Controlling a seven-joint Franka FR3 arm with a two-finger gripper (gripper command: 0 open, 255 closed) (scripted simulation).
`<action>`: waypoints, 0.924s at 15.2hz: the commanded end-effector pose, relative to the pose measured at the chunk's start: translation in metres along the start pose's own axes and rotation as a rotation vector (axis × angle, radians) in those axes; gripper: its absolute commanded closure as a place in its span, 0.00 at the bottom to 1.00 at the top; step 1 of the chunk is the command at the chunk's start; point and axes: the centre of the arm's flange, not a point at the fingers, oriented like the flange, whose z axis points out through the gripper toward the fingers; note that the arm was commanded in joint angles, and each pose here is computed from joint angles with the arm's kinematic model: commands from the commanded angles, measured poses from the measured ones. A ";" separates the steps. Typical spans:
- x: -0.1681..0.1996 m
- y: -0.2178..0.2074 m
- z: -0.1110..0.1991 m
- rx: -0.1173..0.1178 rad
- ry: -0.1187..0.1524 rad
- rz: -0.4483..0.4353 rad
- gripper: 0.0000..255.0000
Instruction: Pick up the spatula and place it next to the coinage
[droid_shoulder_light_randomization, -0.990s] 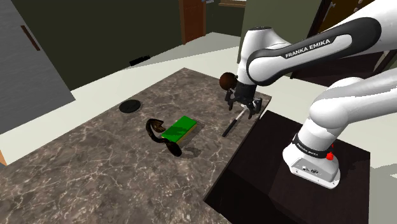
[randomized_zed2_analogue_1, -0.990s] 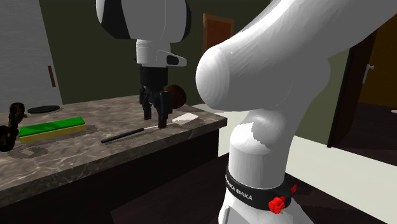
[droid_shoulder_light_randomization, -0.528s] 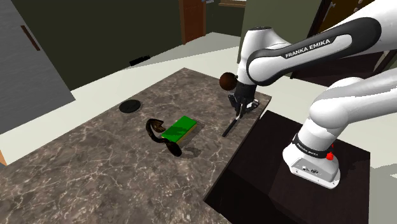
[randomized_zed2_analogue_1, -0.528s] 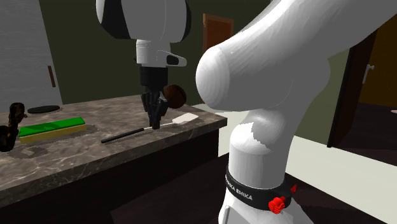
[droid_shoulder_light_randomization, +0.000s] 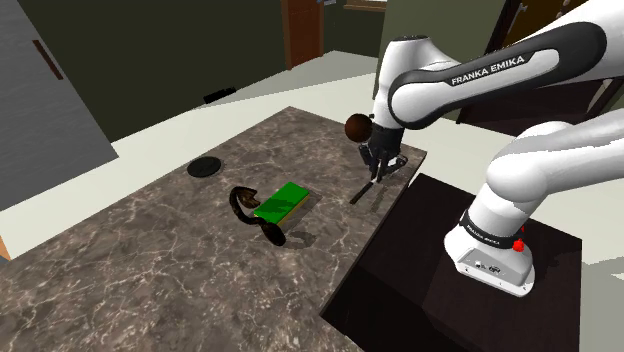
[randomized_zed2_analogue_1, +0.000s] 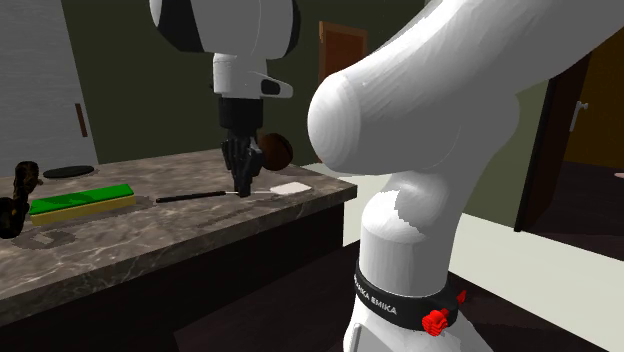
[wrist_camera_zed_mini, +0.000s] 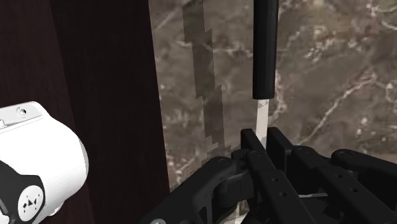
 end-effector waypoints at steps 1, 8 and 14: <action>-0.001 0.001 -0.010 0.000 0.000 0.000 1.00; -0.003 0.001 -0.047 0.000 0.000 0.000 1.00; -0.009 -0.011 -0.072 0.000 0.000 0.000 1.00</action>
